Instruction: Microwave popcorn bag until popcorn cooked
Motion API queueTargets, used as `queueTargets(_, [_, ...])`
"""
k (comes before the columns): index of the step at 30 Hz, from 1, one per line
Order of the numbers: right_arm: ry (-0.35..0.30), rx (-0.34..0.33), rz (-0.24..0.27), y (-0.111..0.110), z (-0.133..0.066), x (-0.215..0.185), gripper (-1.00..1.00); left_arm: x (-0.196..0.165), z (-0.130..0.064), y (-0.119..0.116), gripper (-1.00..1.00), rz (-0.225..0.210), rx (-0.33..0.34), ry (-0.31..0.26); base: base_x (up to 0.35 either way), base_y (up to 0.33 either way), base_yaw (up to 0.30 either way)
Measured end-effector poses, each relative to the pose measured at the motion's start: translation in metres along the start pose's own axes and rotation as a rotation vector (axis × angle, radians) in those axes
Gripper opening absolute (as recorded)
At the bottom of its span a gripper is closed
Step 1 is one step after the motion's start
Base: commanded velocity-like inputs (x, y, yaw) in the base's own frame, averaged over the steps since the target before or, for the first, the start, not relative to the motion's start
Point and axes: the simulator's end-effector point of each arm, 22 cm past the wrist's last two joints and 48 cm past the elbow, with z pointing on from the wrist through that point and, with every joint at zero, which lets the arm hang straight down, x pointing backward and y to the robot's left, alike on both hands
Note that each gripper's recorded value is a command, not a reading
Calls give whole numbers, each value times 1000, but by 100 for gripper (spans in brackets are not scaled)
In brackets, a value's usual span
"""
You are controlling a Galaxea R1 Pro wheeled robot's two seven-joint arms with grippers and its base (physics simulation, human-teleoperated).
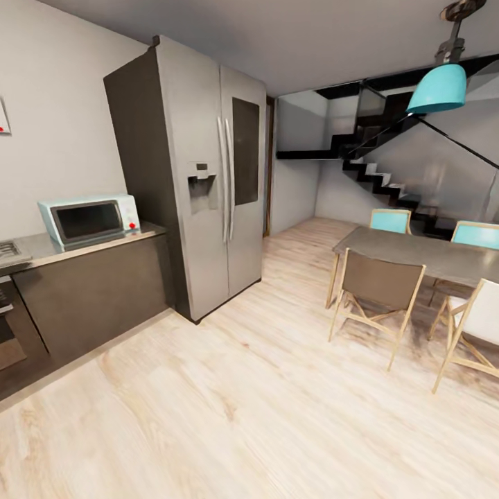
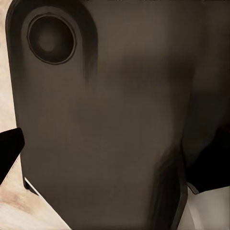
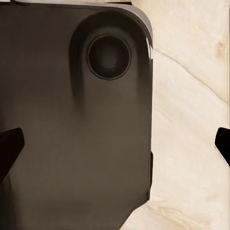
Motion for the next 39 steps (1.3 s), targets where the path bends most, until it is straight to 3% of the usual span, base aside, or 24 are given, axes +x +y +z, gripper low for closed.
queueTargets(39, [1,-1,1,1,0,0,100,0,0,0,100,-1,0,0,326,0,0])
